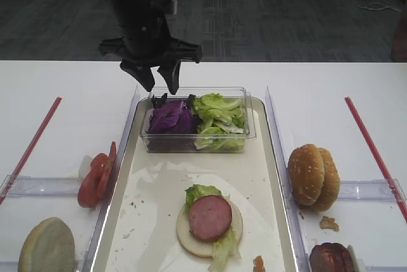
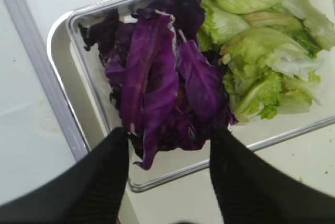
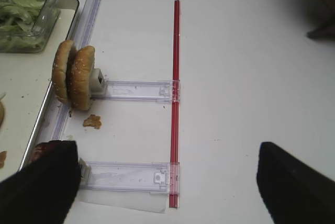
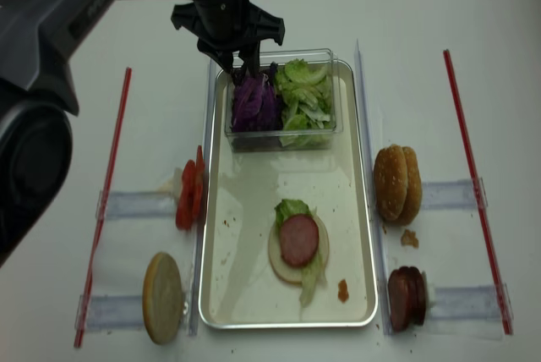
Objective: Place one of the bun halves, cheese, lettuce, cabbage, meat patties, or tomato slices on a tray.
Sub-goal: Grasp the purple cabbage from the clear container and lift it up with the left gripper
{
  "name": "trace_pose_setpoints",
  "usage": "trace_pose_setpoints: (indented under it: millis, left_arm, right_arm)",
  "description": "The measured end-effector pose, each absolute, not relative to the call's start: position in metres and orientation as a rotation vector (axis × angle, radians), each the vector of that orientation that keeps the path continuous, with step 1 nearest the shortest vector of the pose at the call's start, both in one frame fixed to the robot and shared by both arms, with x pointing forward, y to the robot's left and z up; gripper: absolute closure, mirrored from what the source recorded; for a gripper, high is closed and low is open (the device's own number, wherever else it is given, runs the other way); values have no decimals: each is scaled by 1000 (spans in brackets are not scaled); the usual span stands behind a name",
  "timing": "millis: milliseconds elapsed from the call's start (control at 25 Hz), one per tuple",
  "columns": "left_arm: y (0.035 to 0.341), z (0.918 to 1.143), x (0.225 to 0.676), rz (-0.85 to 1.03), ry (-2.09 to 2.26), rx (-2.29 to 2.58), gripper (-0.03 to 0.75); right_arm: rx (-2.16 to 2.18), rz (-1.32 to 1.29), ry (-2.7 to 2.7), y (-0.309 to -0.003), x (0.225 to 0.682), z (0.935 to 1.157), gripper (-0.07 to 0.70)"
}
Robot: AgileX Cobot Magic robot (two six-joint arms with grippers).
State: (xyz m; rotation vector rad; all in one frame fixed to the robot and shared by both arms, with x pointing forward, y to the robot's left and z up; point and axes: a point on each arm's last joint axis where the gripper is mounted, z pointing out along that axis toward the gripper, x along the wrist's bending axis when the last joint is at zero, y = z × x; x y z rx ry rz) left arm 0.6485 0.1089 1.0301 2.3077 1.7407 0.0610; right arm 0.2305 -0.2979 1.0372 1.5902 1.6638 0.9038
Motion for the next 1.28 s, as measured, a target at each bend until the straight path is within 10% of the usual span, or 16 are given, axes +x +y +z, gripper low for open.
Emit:
trace_pose_setpoints:
  millis: [1280]
  left_arm:
    - [92,950,668,-106,1772,2407,375]
  right_arm:
    - [1590,904,1664,-298,230,1037,-49]
